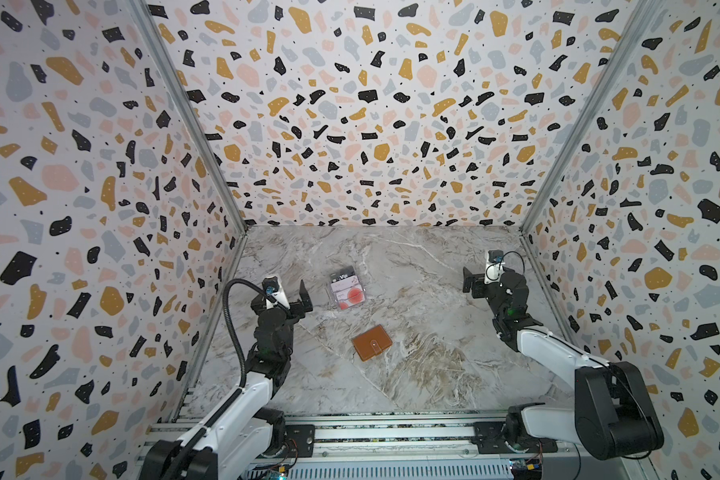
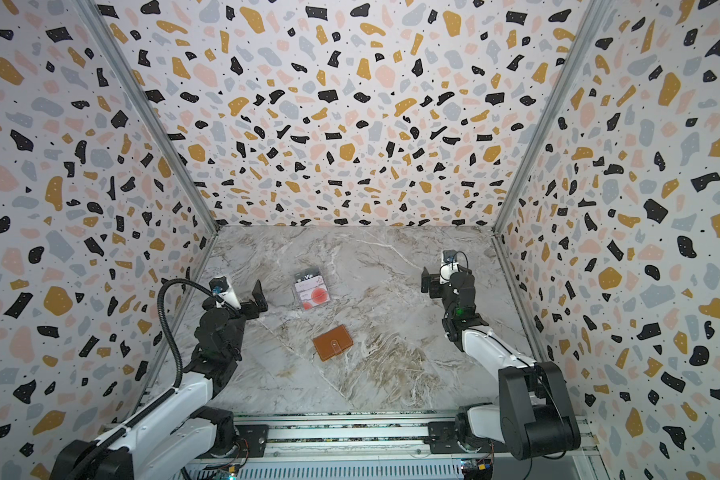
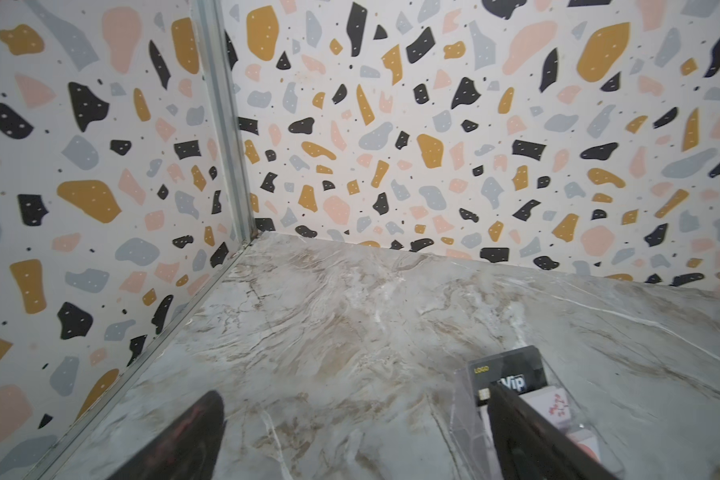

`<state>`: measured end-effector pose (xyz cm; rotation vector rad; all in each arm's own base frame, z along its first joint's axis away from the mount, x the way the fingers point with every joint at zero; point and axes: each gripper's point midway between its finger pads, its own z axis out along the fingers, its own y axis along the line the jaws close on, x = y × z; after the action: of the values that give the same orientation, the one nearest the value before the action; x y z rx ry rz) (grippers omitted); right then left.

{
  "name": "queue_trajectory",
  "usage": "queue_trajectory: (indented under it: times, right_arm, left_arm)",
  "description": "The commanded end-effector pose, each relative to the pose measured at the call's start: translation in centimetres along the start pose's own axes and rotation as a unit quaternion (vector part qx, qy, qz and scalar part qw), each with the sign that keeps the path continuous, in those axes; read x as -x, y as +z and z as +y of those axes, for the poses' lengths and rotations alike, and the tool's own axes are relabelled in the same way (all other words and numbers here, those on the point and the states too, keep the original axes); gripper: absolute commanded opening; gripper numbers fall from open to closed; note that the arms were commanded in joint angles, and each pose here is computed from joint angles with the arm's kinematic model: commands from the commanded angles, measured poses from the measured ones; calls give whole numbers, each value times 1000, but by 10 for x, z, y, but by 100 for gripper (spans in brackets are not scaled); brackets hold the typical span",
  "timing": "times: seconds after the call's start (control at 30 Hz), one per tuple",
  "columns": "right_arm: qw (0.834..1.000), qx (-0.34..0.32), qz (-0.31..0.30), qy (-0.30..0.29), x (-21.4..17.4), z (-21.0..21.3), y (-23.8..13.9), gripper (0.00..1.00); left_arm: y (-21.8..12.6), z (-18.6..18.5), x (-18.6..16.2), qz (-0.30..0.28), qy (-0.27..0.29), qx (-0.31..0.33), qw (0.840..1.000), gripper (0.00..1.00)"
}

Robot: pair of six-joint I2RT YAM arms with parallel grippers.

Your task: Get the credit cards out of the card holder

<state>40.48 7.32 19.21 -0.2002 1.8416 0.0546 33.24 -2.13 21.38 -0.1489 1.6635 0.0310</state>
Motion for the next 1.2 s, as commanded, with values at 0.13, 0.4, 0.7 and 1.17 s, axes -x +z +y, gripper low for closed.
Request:
queue_trajectory:
  times: [0.13,0.4,0.7,1.17]
  right_arm:
    - [974,190,122,-12,-23,86,-14,95]
    - [919,355,163,-57,-43,186,-24,80]
    - [875,451,169,-37,-49,241,-30,74]
    - [825,502,249,-70,-91,301,-14,57]
  left_arm:
    - [-21,-62,-12,117,-37,-123,985,96]
    - [-72,-126,-71,199,-81,-242,946,85]
    - [-103,-140,-117,229,-114,-312,915,53]
    - [-134,-153,-160,291,-80,-367,880,43]
